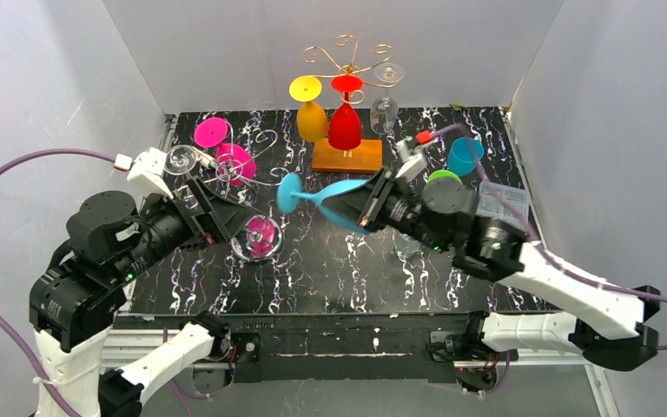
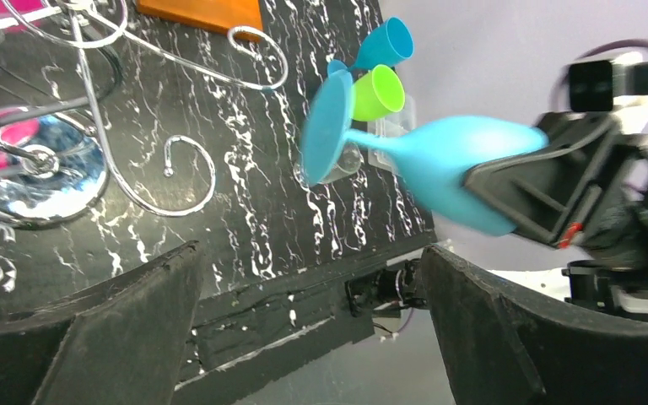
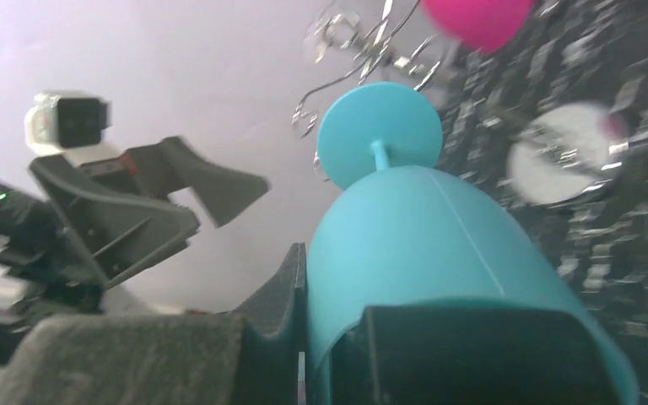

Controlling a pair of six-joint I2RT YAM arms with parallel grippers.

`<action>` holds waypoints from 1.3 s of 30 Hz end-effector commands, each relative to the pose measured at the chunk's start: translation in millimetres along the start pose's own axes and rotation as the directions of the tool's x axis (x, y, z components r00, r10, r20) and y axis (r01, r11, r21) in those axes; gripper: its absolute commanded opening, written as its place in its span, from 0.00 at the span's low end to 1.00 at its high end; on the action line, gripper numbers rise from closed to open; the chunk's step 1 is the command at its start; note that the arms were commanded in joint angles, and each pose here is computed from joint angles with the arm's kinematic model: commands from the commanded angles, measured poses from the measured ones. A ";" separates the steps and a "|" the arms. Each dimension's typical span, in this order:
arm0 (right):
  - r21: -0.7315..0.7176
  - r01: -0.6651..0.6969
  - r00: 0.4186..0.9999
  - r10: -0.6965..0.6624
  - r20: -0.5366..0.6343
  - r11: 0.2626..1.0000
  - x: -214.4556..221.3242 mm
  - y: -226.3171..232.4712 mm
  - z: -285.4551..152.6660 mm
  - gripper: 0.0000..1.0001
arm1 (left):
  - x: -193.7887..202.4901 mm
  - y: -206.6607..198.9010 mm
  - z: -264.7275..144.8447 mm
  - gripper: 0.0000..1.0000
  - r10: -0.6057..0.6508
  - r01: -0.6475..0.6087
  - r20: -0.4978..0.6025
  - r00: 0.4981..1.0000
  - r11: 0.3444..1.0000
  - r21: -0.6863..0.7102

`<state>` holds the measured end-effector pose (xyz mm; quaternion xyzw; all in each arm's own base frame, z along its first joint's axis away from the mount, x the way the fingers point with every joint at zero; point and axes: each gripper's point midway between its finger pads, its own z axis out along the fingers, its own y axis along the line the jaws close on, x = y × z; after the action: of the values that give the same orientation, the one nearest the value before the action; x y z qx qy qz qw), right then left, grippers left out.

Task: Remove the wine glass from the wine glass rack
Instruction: Place the wine glass at the center of the board.

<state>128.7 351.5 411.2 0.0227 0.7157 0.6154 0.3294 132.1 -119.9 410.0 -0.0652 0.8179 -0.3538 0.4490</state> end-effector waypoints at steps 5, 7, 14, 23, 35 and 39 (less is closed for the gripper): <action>0.669 0.475 0.854 -0.482 -0.195 0.572 -86.9 -103.9 -47.6 0.01 | -27.8 7.8 0.2 0.98 0.159 -0.154 0.042 0.986 0.983 -0.101; 0.694 0.477 0.867 -0.418 -0.272 0.540 -100.0 -136.8 -36.3 0.01 | -31.5 10.3 3.4 0.98 0.175 -0.170 0.037 0.984 0.977 -0.126; 0.758 0.476 0.876 -0.319 -0.362 0.447 -134.7 -211.6 -14.5 0.01 | -50.4 33.4 16.4 0.98 0.252 -0.241 -0.004 0.968 0.921 -0.307; 0.760 0.519 0.854 -0.213 -0.474 0.391 -130.1 -267.4 1.3 0.01 | -71.2 42.8 34.4 0.98 0.306 -0.287 -0.019 0.952 0.867 -0.408; 0.737 0.567 0.812 -0.098 -0.576 0.369 -102.9 -321.0 6.0 0.01 | -83.7 49.1 55.1 0.98 0.324 -0.305 -0.043 0.945 0.827 -0.473; 0.732 0.571 0.803 -0.065 -0.593 0.371 -92.2 -335.5 6.2 0.02 | -86.4 52.0 56.1 0.98 0.327 -0.306 -0.045 0.944 0.817 -0.488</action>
<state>328.9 234.2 161.7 -0.0937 0.9725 0.0465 0.2079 238.6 -85.2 412.3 -0.0411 0.8729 -0.0766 0.4801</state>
